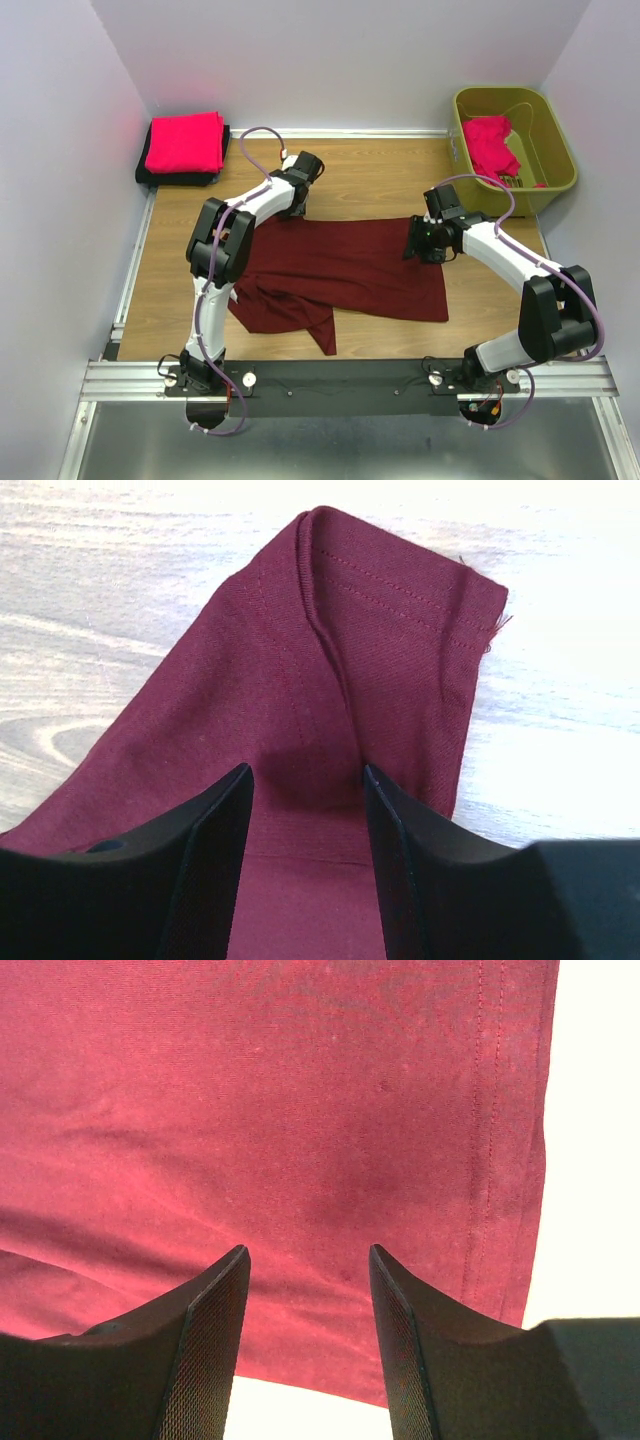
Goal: Fold and stack the t-shirts
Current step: Flatten the tshirt out
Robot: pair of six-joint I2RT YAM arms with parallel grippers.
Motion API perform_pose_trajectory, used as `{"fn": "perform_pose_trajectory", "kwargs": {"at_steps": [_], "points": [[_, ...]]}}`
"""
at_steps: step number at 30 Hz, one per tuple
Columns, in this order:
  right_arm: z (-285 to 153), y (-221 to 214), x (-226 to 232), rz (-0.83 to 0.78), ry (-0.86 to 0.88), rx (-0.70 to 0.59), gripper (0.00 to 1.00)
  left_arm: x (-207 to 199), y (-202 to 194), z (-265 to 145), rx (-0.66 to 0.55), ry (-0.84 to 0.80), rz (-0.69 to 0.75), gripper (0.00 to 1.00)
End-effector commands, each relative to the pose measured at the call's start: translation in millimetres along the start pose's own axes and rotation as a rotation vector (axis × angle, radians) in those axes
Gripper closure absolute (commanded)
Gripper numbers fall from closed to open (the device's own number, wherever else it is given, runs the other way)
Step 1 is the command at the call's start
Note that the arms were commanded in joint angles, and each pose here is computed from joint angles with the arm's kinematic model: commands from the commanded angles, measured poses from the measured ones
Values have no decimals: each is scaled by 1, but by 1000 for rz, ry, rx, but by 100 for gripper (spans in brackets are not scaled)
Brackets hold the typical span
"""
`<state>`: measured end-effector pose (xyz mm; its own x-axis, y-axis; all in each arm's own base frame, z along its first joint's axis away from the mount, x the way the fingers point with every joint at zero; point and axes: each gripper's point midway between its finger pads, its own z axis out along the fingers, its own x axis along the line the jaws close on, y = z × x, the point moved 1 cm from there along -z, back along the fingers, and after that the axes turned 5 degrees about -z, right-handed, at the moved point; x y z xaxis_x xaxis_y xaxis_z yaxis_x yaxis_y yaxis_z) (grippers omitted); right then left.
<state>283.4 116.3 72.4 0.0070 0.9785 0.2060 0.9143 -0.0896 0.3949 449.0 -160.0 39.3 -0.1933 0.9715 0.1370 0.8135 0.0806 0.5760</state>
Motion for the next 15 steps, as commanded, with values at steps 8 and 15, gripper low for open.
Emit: {"fn": "perform_pose_trajectory", "kwargs": {"at_steps": [8, 15], "points": [[6, -3, -3, -15, -4, 6, 42, 2, -3, 13, 3, 25, 17, 82], [5, 2, -4, -23, -15, -9, 42, 26, 24, -3, -61, 75, 12, 90]]}}
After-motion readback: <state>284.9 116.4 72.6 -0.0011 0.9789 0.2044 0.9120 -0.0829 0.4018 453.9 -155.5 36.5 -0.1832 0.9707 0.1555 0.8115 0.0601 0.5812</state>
